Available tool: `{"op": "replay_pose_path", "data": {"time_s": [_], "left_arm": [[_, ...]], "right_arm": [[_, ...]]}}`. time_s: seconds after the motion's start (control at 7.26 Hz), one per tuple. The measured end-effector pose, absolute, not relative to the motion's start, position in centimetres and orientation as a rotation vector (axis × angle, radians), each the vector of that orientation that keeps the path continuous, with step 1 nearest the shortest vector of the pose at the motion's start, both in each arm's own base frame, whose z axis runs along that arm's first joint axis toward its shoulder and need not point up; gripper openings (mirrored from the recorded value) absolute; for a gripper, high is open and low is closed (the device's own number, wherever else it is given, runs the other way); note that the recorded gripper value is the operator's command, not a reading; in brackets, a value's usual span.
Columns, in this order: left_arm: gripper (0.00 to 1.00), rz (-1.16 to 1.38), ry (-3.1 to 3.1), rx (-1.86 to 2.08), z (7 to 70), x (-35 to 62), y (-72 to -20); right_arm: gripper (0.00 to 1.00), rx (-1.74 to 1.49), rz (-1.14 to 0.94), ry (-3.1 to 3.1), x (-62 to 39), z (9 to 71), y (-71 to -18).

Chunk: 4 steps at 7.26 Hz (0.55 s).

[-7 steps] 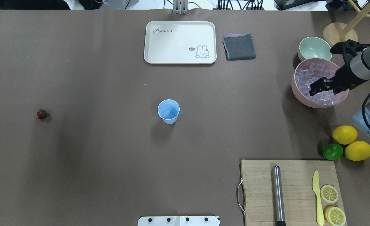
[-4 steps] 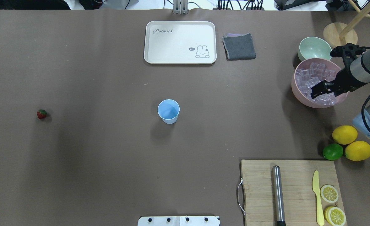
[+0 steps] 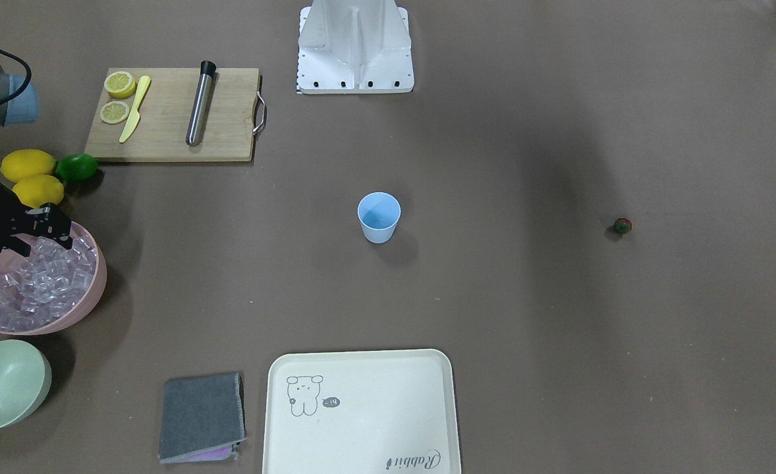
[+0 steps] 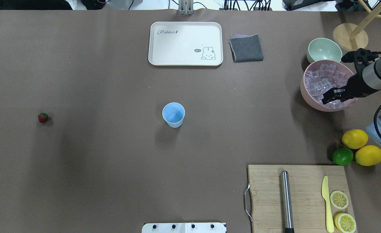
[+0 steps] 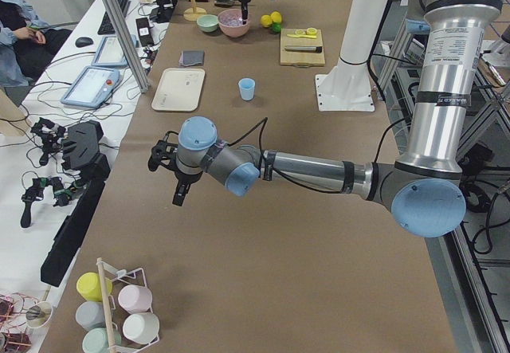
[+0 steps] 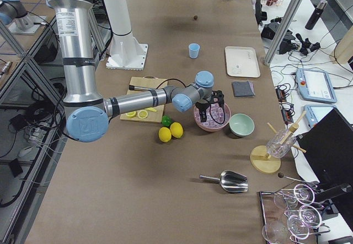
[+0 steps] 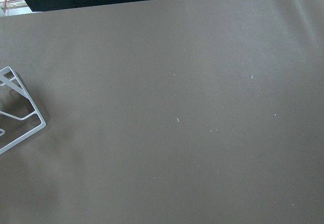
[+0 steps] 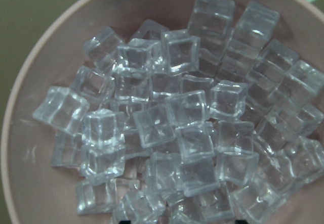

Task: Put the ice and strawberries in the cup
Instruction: 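Close the right gripper on one ice cube and lift it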

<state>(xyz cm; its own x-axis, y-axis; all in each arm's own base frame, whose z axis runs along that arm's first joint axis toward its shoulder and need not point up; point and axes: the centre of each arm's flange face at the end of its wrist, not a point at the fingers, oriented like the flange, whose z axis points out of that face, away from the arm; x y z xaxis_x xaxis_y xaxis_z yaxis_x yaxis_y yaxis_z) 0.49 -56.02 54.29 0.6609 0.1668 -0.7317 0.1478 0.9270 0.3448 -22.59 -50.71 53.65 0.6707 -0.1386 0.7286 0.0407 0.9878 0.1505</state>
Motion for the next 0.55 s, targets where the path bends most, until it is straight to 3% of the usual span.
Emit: {"op": "replay_pose_path", "data": {"time_s": [0.41,0.55], "left_arm": [[0.97,0.011,0.854,0.394,54.54,0.45,-55.77],[0.97,0.010,0.854,0.393,54.66,0.44,-55.67]], "right_arm": [[0.38,0.133,-0.104,-0.836,-22.46,53.30,-50.62],[0.28,0.135,-0.105,-0.837,-22.44,53.16,-50.61]]}}
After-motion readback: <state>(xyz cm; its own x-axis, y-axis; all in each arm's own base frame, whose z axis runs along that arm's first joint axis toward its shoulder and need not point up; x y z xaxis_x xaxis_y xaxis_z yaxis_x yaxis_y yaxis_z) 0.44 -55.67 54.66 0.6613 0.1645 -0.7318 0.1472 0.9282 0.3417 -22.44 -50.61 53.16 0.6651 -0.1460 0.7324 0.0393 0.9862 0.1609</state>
